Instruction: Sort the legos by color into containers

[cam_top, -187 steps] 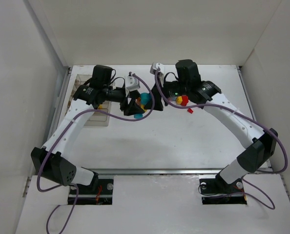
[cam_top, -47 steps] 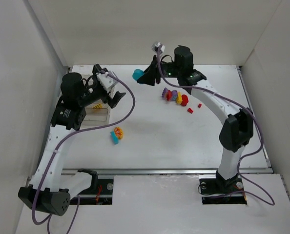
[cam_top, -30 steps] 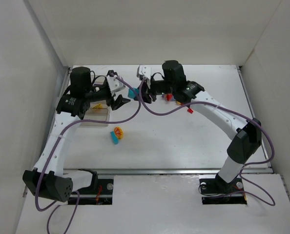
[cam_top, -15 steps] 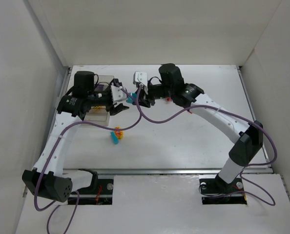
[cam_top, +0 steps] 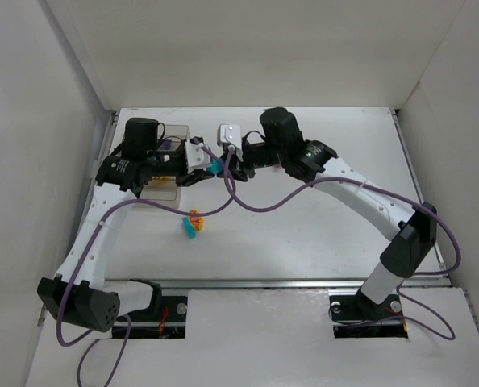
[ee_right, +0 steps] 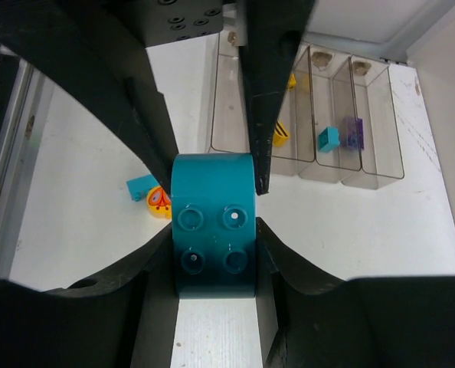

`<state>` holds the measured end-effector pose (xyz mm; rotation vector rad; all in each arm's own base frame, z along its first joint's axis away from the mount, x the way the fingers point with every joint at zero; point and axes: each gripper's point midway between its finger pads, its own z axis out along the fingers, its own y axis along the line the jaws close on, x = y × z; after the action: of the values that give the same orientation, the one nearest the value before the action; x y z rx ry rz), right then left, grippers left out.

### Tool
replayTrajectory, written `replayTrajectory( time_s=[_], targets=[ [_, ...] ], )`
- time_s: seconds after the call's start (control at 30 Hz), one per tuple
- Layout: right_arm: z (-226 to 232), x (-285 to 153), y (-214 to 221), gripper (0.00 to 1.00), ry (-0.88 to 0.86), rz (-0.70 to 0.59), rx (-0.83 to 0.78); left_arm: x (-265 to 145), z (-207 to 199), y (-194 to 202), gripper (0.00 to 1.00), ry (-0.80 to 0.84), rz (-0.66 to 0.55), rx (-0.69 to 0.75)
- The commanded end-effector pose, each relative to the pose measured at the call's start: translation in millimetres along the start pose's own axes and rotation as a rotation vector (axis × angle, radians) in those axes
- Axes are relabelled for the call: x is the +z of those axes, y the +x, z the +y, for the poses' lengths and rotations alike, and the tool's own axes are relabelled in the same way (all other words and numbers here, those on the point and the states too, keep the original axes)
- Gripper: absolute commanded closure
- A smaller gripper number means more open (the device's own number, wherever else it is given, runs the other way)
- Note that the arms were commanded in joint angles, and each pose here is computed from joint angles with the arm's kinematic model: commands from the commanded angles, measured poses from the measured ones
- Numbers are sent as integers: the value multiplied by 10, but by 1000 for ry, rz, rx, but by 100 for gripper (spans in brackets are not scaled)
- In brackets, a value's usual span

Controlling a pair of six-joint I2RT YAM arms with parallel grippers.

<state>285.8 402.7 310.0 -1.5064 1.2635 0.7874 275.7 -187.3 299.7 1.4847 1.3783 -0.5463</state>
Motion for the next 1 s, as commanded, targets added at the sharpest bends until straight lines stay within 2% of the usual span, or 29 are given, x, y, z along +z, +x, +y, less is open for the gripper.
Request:
replayTrajectory(
  time_s=[0.0, 0.07, 0.1, 0.27, 0.3, 0.33, 0.37, 0.4, 0.47, 0.53, 0.63, 0.8, 0.87, 0.97],
  targets=[
    [-17, -33, -183, 100, 2, -31, -37, -49, 20, -240, 78, 6, -61, 49],
    [-3, -31, -191, 100, -6, -35, -37, -47, 5, -252, 90, 12, -69, 38],
    [-3, -31, -191, 100, -6, -35, -37, -47, 1, -252, 100, 13, -68, 27],
    [-18, -13, -191, 100, -6, -35, -37, -49, 20, -247, 100, 2, -63, 14],
    [-56, -14, -195, 89, 14, -34, -34, -59, 8, -230, 100, -3, -56, 14],
    [-75, -17, -182, 61, 27, -26, -22, -62, 10, -215, 100, -9, -48, -7],
    [-92, 17, -104, 16, 43, -9, 25, -45, 43, -183, 100, -25, -42, -14],
    [-159, 18, -144, 3, 77, -22, 35, -28, 60, -73, 100, -48, -8, -65],
    [-227, 52, 28, 0, 140, 10, 94, -24, 220, 52, 100, -129, 17, -111],
    [-515, -89, 55, 0, 282, -16, 191, -46, 320, 350, 100, -222, 58, -279],
    [-753, -217, 207, 0, 395, -9, 344, -206, 613, 768, 100, -408, 93, -441],
    [-1036, -400, 395, 0, 534, 6, 444, -425, 930, 1435, 100, -622, 153, -797],
    [-1048, -408, 402, 0, 543, 9, 445, -615, 1229, 1723, 100, -786, 199, -882],
    [-1021, -359, 434, 0, 522, 10, 459, -867, 1599, 1907, 100, -956, 279, -888]
  ],
)
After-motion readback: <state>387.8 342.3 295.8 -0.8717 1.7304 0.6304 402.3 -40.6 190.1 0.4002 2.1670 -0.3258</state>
